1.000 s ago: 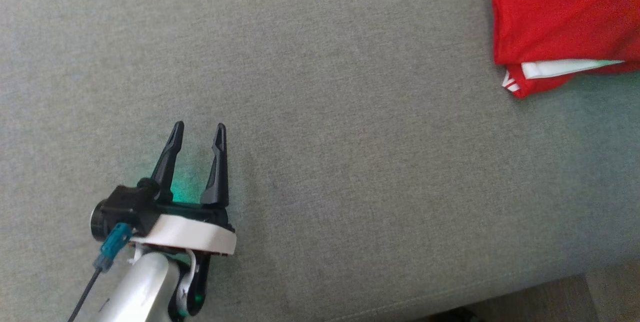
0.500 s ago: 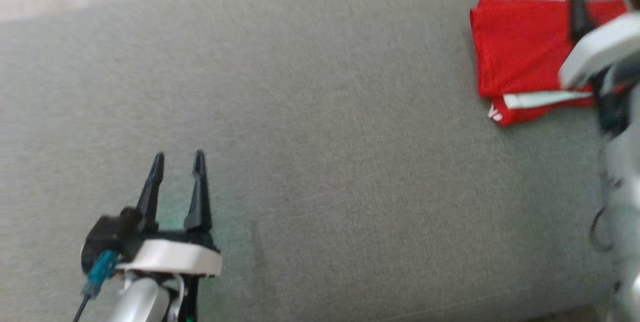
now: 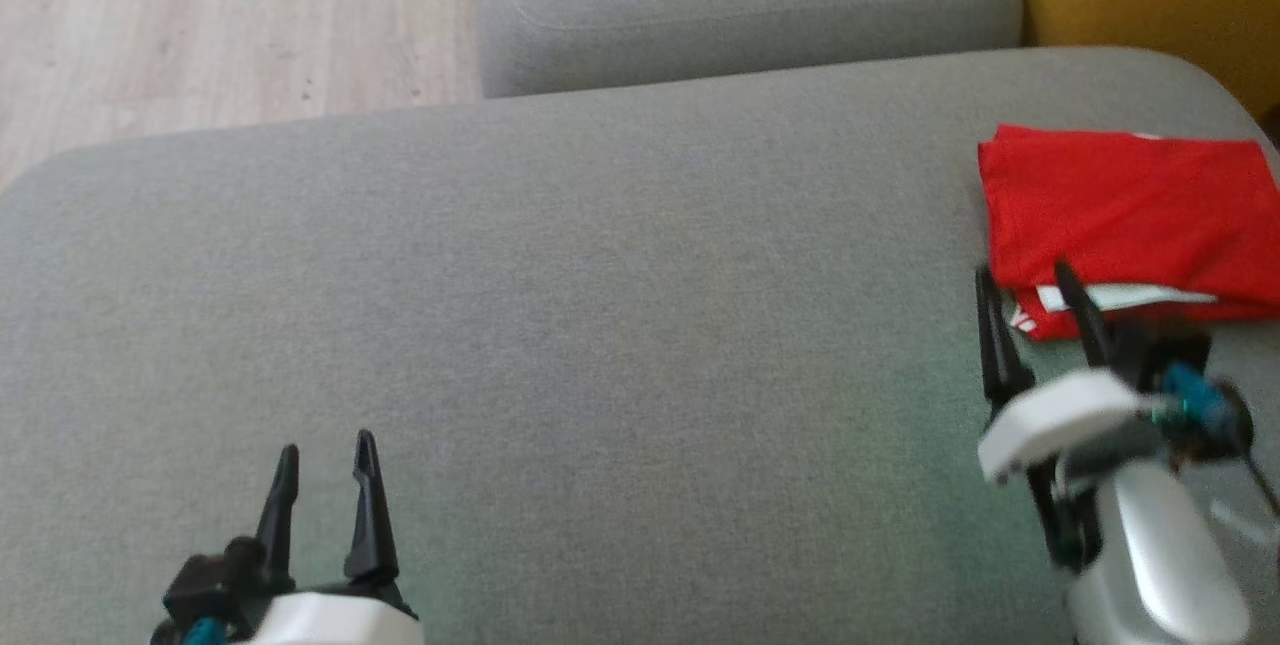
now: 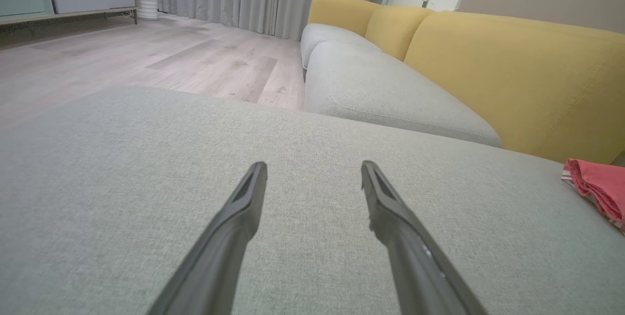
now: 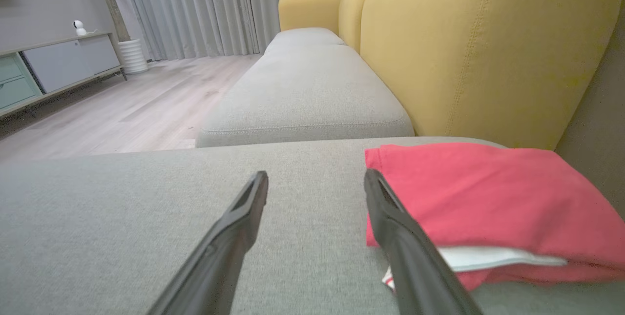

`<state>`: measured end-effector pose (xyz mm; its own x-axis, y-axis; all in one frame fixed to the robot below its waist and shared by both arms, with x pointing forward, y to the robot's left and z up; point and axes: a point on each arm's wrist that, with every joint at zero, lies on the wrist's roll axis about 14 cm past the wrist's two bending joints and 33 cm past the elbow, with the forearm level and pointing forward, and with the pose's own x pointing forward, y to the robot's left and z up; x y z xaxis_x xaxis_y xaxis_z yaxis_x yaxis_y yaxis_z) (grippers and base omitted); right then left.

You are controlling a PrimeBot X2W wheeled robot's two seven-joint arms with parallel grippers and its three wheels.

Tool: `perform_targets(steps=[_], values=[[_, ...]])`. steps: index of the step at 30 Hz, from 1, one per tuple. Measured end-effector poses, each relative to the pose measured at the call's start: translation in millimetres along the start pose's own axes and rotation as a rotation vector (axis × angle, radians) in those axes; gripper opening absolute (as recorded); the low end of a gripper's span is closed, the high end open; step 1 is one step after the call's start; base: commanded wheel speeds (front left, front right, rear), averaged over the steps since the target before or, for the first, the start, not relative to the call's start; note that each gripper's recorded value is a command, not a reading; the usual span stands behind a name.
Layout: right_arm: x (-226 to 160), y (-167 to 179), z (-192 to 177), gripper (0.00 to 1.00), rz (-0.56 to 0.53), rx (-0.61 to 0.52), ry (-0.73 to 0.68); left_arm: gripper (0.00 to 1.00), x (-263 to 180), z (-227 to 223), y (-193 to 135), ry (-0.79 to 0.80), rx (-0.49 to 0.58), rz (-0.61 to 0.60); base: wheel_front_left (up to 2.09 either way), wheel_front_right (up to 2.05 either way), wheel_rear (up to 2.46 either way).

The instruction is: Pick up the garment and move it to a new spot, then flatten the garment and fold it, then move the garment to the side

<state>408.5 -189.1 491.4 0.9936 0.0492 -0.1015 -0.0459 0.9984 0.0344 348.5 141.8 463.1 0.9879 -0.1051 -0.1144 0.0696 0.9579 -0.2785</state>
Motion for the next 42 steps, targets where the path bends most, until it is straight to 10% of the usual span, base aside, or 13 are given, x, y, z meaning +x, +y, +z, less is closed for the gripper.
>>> perform_targets(steps=[34,35,42], values=[[-43.8,54.3,-29.4,1.0,0.141,0.085,-0.001,1.0,-22.0,-20.3,10.3,0.042,0.025,0.076,0.0,0.0,0.0],[-44.4,54.3,-33.2,0.0,0.14,0.086,0.011,0.0,-22.6,-23.1,10.9,0.051,0.022,0.08,0.0,0.0,0.0],[-65.4,51.4,-77.7,0.0,0.119,0.122,0.147,0.0,-38.7,-55.7,21.0,0.155,0.002,0.126,0.0,0.0,0.0]])
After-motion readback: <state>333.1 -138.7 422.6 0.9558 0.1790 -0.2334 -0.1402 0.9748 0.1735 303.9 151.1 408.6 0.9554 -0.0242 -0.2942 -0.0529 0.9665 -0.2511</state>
